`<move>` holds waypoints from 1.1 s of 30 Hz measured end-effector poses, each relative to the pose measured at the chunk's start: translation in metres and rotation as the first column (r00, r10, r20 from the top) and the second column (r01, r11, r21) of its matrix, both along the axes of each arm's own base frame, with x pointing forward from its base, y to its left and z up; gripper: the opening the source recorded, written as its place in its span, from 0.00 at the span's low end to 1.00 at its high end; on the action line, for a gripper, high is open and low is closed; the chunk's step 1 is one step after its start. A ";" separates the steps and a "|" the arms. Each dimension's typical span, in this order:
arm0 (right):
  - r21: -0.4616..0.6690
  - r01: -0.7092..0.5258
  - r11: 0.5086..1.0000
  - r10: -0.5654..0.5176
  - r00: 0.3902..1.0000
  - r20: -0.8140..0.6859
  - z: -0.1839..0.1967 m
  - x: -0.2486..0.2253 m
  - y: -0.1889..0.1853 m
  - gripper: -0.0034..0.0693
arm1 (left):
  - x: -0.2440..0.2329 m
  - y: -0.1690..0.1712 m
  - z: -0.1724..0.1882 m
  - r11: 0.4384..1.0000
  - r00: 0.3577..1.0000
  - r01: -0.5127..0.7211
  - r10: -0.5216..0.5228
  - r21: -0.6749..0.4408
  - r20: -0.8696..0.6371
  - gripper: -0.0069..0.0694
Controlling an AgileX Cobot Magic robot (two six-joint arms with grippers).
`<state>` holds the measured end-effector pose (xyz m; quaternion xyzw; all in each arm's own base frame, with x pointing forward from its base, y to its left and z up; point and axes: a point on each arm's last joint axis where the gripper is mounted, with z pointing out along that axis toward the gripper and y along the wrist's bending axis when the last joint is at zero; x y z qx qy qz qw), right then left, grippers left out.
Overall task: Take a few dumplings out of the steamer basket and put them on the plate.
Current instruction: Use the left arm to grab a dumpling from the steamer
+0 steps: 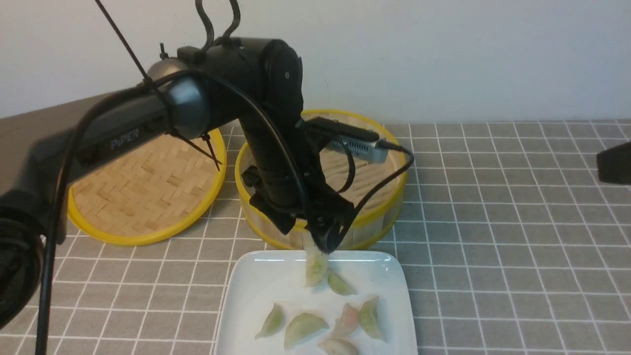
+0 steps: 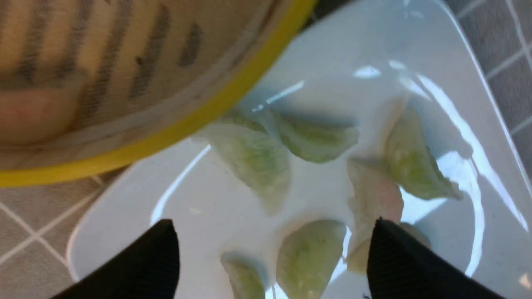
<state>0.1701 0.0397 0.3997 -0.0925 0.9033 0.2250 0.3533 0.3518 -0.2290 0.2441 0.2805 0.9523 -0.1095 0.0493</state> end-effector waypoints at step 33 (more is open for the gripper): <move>0.000 -0.001 1.000 0.001 1.000 0.005 0.000 0.000 0.000 0.03 | 0.082 0.035 -0.061 0.980 0.988 -0.009 -0.021 0.196 0.151 0.74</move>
